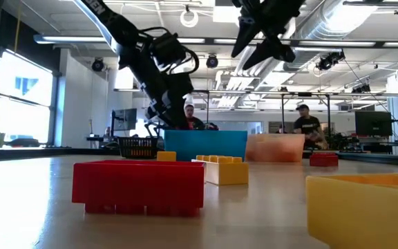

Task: Sort & place blocks by color
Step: Put the red game piece into the blue bin

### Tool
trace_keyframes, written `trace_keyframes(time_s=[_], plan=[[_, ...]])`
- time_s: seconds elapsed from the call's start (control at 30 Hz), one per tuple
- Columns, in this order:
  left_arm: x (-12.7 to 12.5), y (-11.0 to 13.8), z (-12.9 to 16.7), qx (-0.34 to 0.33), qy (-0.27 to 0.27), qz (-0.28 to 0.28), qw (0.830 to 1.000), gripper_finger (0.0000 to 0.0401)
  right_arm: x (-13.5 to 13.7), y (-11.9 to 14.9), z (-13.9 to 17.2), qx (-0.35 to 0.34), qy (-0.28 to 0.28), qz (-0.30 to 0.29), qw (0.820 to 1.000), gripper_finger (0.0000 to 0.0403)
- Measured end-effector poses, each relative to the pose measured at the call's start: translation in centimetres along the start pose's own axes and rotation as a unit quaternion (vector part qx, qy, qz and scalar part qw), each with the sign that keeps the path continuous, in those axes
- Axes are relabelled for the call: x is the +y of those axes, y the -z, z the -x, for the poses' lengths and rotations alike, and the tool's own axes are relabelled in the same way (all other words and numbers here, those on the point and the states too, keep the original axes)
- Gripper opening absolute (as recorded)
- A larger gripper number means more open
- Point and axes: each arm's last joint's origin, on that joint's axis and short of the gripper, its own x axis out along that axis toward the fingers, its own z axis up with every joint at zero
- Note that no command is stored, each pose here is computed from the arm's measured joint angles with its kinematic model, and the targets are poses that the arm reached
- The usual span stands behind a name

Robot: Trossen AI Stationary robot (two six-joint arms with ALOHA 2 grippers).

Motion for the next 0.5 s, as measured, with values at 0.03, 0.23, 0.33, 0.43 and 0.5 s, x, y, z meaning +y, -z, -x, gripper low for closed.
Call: trace_keyframes(time_s=[0.03, 0.23, 0.33, 0.43, 0.5], plan=[[0.1, 0.0, 0.0, 0.0, -0.001, 0.001, 1.0, 0.0094, 0.4, 0.4, 0.0, -0.002, 0.002, -0.006, 1.0, 0.0169], [0.4, 0.0, 0.0, 0.0, -0.004, -0.014, 1.0, 0.0133, 2.9, 3.0, 0.1, -0.004, 0.001, -0.041, 0.999, 0.0169], [0.4, 0.0, 0.0, 0.001, -0.005, -0.03, 1.0, 0.0155, 3.8, 4.2, 0.1, 0.001, -0.002, -0.062, 0.998, 0.0169], [0.4, -0.3, 0.1, 0.002, -0.005, -0.035, 0.999, 0.0174, 4.7, 5.3, -0.1, 0.007, -0.005, -0.082, 0.997, 0.0169], [0.3, -0.8, 0.4, 0.0, -0.007, -0.037, 0.999, 0.0183, 5.2, 5.9, -0.6, 0.015, -0.008, -0.095, 0.995, 0.0169]])
